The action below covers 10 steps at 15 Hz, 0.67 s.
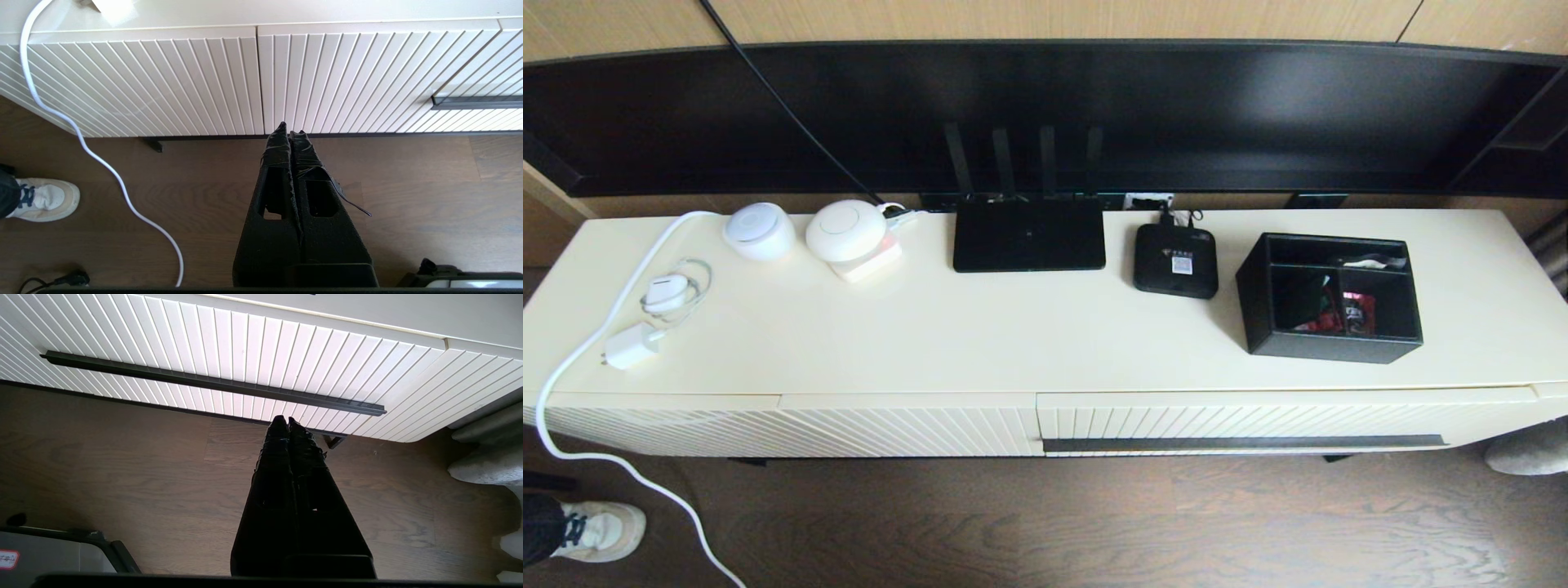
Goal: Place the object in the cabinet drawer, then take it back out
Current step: Open the drawer
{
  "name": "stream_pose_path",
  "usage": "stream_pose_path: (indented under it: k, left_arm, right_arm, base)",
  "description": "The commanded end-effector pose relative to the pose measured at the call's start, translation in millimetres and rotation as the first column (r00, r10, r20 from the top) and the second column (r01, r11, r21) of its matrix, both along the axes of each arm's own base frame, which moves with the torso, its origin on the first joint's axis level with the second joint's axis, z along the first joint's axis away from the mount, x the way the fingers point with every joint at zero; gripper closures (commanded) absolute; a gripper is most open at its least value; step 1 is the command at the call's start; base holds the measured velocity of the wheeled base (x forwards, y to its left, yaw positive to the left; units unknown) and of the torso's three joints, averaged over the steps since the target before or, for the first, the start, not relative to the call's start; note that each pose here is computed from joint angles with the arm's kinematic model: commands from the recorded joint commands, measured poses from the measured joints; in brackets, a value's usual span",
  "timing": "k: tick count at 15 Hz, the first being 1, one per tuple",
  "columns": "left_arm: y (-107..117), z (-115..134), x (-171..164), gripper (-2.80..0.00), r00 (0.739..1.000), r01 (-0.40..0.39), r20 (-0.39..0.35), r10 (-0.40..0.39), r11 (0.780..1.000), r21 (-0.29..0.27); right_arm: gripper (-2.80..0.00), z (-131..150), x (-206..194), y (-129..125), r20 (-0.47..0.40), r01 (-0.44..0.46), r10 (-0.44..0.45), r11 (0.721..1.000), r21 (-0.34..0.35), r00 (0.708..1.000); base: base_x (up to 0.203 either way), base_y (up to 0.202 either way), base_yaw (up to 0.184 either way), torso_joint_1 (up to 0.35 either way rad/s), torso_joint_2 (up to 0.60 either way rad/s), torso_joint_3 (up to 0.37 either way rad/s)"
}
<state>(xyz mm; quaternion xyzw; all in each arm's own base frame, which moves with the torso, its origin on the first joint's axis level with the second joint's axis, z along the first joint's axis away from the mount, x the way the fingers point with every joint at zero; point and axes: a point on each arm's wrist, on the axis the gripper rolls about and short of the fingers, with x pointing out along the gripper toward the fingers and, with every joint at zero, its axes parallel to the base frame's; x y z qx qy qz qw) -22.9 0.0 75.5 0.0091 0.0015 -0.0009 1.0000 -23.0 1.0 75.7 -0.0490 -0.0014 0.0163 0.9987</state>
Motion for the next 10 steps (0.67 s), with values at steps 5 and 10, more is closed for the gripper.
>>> stream_pose_path:
  k: [5,10]
  left_arm:
    - [0.0,0.0,0.1,0.00,1.000,0.000,-0.002,0.000,1.000,0.000]
    - [0.0,0.4,0.0,0.00,1.000,0.000,0.000,0.000,1.000,0.000]
  right_arm:
    - [0.00,0.0,0.1,0.0,-0.001,-0.001,0.001,1.000,-0.002,1.000]
    - [0.00,0.0,0.1,0.0,-0.002,-0.002,0.002,1.000,-0.004,1.000]
  base:
    - [0.000,0.000,0.000,0.000,0.00,0.000]
    - [0.000,0.000,0.000,0.000,0.00,0.000]
